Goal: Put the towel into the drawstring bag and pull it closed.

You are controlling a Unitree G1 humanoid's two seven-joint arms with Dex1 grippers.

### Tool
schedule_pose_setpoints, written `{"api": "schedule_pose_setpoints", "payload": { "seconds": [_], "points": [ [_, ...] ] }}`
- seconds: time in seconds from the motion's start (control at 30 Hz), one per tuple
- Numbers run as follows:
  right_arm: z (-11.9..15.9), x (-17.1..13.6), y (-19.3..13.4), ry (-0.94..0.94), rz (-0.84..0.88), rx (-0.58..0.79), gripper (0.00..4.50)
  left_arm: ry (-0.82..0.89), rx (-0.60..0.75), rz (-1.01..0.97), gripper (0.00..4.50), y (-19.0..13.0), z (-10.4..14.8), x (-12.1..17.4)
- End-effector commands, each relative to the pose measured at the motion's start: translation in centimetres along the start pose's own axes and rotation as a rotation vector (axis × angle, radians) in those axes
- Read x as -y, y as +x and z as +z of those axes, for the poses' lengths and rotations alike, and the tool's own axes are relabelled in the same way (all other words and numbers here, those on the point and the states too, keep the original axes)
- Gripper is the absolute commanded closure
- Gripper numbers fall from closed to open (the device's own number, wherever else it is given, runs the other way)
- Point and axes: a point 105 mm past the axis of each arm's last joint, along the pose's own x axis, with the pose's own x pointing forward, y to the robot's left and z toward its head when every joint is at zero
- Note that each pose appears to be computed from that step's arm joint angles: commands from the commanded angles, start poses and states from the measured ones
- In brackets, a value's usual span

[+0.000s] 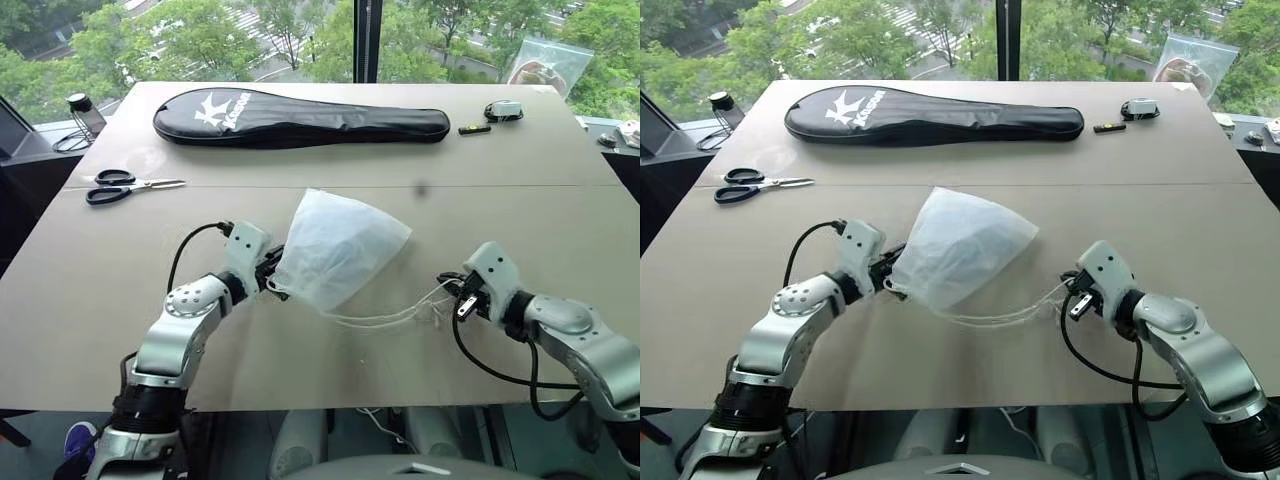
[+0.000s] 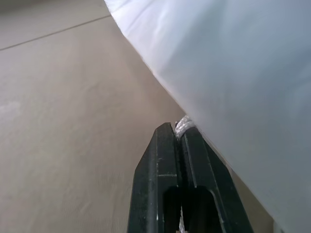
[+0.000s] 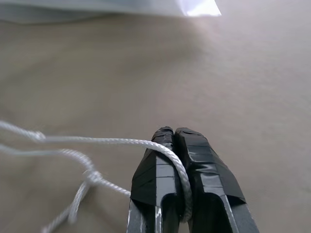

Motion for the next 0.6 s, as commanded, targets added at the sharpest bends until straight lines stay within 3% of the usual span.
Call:
{"api": "schedule_pose_setpoints", "payload": {
  "seconds": [0.03,0.1,0.2,0.23,0.27,0.33,0.4,0.47,0.6],
  "points": [
    [2.3,2.0,-0.7,-0.021,-0.076,0.102,3.86,0.042,0.023,-0.048,4.50,-1.2,1.2,0.0],
    [2.6,2.5,-1.3,-0.042,-0.091,0.121,3.18,0.069,0.009,-0.076,3.93,-2.6,0.9,-0.3],
    [3.0,2.4,-2.8,-0.039,-0.063,0.177,1.71,0.048,-0.013,-0.071,2.73,-5.0,0.1,-1.4],
    [3.0,2.1,-3.4,-0.039,-0.042,0.195,1.55,0.033,-0.012,-0.073,2.55,-5.8,0.1,-1.6],
    [3.0,1.7,-4.1,-0.036,-0.022,0.209,0.81,0.023,-0.008,-0.081,1.83,-6.5,0.1,-1.7],
    [2.8,0.9,-5.4,-0.026,0.015,0.227,0.00,0.003,0.000,-0.094,0.90,-7.8,0.3,-1.7],
    [2.0,-0.5,-6.8,-0.005,0.085,0.214,0.00,-0.014,-0.017,-0.085,0.02,-9.1,-0.2,-1.7],
    [1.1,-1.8,-8.1,0.014,0.146,0.187,0.00,-0.038,-0.043,-0.062,0.02,-10.4,-0.8,-1.8],
    [0.1,-1.5,-9.3,0.018,0.095,0.163,0.00,-0.071,-0.061,-0.050,0.02,-12.0,-1.5,-0.8]
  ]
}}
